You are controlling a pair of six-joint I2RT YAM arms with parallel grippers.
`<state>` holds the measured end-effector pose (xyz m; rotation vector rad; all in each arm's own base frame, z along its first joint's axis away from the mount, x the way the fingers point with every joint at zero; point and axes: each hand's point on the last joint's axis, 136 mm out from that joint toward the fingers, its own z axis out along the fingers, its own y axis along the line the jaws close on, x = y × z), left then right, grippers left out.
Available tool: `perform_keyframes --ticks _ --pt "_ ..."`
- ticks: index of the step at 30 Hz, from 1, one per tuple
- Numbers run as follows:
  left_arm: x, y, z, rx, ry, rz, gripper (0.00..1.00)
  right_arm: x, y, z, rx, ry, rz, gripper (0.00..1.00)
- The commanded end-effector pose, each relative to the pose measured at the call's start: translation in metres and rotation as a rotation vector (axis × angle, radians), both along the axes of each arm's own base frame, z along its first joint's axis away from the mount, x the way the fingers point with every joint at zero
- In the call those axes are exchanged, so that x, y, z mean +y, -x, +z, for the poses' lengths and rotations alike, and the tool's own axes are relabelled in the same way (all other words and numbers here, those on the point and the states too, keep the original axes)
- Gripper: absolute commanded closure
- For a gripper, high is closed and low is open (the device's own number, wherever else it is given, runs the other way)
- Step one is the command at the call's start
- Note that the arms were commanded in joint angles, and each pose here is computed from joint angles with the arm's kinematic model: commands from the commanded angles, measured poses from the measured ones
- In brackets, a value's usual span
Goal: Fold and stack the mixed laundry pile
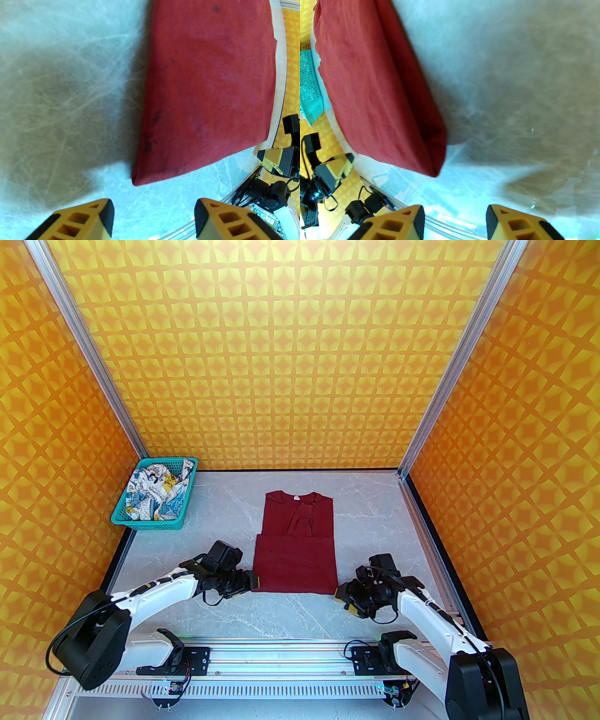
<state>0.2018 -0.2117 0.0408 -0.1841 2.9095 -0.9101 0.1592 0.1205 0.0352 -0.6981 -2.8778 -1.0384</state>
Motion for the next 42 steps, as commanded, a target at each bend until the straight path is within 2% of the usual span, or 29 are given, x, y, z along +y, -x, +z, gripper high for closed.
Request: perform_keyframes --ticks 1,14,24,26,30,39,42 --pt "-0.006 -0.002 -0.004 0.011 0.026 0.017 0.40 0.011 -0.011 0.002 -0.020 -0.065 -0.023 0.52" --pt "-0.031 -0.006 -0.011 0.028 0.019 -0.004 0.43 0.014 -0.028 0.002 -0.048 -0.074 -0.045 0.69" --pt "-0.038 -0.015 -0.012 0.021 0.015 0.008 0.49 0.015 -0.032 0.005 -0.059 -0.084 -0.059 0.73" --pt "-0.045 -0.009 -0.008 0.015 0.010 -0.020 0.50 0.015 -0.033 0.007 -0.066 -0.086 -0.059 0.73" --pt "-0.043 -0.009 -0.005 0.008 0.001 -0.016 0.57 0.014 -0.033 0.007 -0.068 -0.079 -0.061 0.77" --pt "-0.033 -0.006 -0.015 0.021 -0.049 0.013 0.60 0.011 -0.032 0.004 -0.066 -0.062 -0.073 0.81" --pt "-0.026 -0.006 -0.014 0.011 -0.077 0.026 0.57 0.011 -0.032 0.005 -0.073 -0.059 -0.078 0.79"
